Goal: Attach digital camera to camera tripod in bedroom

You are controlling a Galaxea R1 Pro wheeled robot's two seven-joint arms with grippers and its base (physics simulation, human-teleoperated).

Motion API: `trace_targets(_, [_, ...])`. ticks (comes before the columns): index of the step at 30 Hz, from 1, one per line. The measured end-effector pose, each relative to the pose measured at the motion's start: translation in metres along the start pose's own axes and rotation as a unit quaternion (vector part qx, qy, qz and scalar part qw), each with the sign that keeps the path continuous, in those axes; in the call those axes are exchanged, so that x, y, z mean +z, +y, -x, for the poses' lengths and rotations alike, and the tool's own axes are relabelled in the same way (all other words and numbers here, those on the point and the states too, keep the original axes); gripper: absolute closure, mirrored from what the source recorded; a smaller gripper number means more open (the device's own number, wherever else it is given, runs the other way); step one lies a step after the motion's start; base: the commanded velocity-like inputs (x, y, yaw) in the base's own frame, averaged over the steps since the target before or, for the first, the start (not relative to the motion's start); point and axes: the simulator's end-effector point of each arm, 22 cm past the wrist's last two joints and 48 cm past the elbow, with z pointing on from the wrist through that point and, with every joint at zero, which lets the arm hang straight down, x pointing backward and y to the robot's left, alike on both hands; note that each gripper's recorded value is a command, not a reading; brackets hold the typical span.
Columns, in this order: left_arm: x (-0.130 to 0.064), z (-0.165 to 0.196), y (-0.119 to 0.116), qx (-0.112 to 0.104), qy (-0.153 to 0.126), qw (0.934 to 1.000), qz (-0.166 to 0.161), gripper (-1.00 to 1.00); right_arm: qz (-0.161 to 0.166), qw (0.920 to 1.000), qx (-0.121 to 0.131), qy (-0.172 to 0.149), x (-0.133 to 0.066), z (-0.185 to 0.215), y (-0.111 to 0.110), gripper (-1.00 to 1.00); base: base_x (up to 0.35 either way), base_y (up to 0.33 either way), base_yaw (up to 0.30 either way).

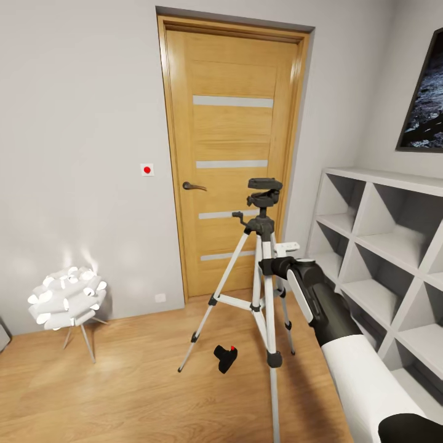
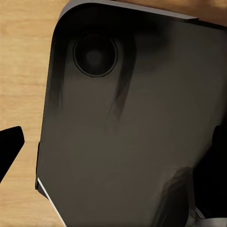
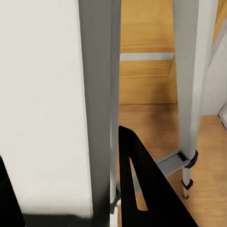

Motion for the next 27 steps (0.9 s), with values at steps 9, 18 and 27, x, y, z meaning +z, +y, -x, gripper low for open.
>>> trace_targets(9, [0.0,0.0,0.0,0.0,0.0,1.0,0.0,-1.0,0.008,0.995,-0.01,-0.099,-0.062,0.088,0.011,1.0,0.0,0.0,0.0])
trace_targets(18, [0.0,0.0,0.0,0.0,0.0,1.0,0.0,-1.0,0.006,0.9844,-0.021,-0.175,-0.109,0.137,0.011,1.0,0.0,0.0,0.0])
trace_targets(27, [0.0,0.0,0.0,0.0,0.0,1.0,0.0,-1.0,0.005,0.9842,-0.021,-0.176,-0.109,0.137,0.01,1.0,0.0,0.0,0.0])
